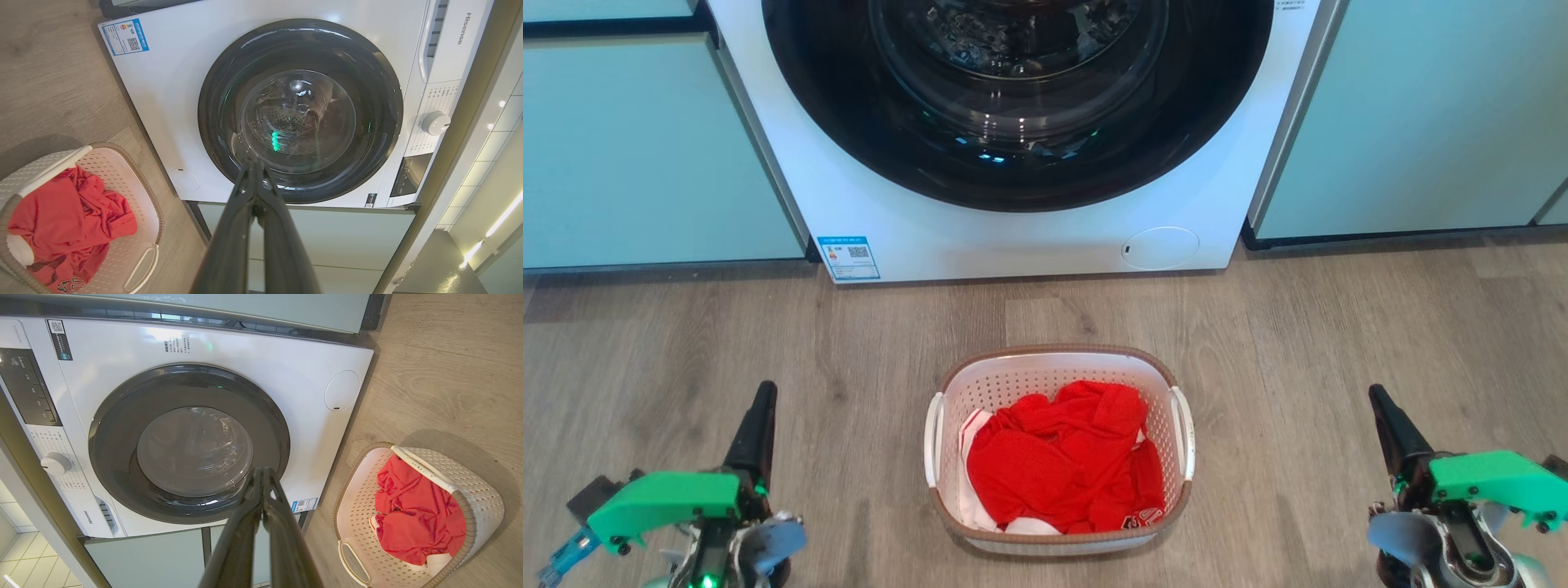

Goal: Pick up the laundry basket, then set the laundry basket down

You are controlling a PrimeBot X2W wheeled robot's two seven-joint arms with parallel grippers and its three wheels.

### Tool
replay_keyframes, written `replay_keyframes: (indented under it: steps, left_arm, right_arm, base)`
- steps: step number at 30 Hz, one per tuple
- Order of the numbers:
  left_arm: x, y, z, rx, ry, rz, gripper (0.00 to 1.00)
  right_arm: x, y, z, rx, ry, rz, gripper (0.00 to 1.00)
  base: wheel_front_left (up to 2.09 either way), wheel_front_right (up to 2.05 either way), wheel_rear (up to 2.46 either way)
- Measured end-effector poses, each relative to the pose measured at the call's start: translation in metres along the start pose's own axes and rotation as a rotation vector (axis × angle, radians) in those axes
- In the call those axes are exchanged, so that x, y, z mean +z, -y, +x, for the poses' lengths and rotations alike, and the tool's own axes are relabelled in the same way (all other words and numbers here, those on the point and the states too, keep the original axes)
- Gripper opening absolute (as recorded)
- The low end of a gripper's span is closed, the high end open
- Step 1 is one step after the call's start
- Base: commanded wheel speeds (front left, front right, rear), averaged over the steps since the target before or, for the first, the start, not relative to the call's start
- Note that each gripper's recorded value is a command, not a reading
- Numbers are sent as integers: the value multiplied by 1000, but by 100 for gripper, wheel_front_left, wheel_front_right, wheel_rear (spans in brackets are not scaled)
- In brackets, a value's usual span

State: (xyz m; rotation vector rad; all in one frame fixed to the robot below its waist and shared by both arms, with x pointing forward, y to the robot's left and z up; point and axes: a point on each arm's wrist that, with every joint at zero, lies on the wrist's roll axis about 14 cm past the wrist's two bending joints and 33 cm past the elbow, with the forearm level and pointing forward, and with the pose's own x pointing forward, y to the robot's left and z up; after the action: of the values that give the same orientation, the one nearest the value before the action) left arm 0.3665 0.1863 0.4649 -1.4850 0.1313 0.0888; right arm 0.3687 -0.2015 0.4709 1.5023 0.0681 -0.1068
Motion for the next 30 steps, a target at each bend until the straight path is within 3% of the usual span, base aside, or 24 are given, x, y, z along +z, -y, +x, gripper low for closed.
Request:
replay_keyframes:
  steps: [9, 30]
  left_arm:
    - [1, 11, 5, -45, -8, -87, 0]
    - [2, 12, 6, -47, -6, -90, 0]
  right_arm:
    - [2, -3, 2, 13, -1, 82, 0]
    - [3, -9, 5, 28, 0, 86, 0]
  base:
    - [0, 0, 0]
    - [0, 0, 0]
